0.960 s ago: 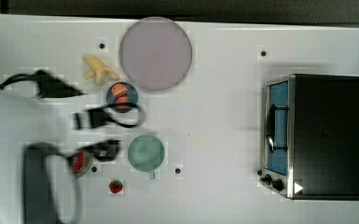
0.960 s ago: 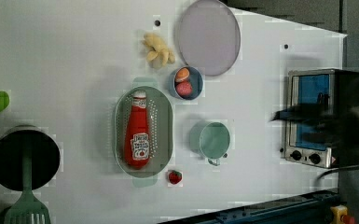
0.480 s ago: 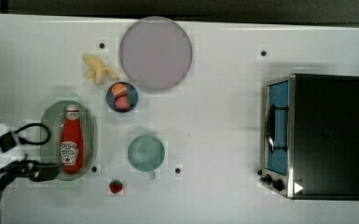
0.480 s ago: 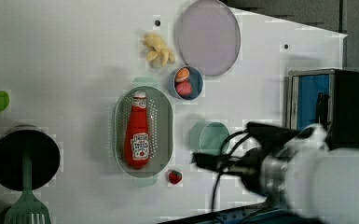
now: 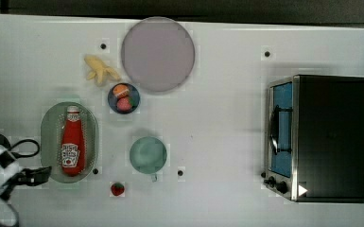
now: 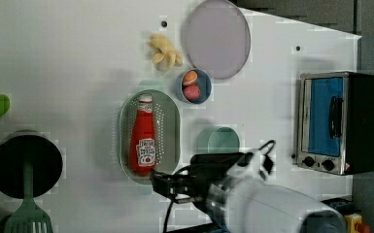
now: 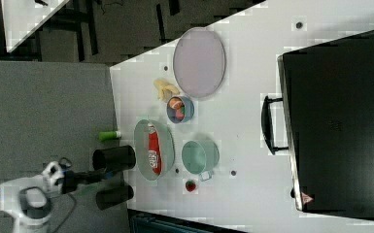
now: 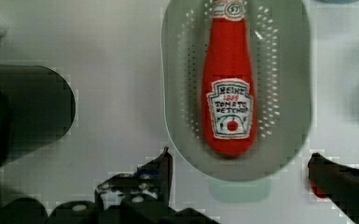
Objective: Pick ketchup from strainer and place it on the table
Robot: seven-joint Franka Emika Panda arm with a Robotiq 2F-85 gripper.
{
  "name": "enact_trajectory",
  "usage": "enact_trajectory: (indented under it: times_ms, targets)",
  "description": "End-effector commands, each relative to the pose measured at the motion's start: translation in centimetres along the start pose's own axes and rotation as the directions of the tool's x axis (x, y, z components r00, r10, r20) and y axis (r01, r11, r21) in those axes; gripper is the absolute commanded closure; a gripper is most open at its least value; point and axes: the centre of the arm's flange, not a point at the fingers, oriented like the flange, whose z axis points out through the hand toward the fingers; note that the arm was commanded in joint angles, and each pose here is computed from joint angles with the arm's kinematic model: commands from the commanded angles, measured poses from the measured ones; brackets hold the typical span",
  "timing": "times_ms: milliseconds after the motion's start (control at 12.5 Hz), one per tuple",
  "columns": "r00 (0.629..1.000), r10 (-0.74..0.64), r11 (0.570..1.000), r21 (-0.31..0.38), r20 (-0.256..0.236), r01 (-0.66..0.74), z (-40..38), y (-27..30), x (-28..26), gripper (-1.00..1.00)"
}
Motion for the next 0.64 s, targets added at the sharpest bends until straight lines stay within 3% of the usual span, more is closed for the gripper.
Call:
enact_trajectory:
  times_ms: [80, 640]
  targets:
    - [0.998, 0.056, 0.998, 0.002, 0.023, -0.056, 6.3, 3.4, 1.3, -1.0]
    - [0.997, -0.05, 0.996, 0.078, 0.059, 0.045, 14.4, 3.7, 1.7, -1.0]
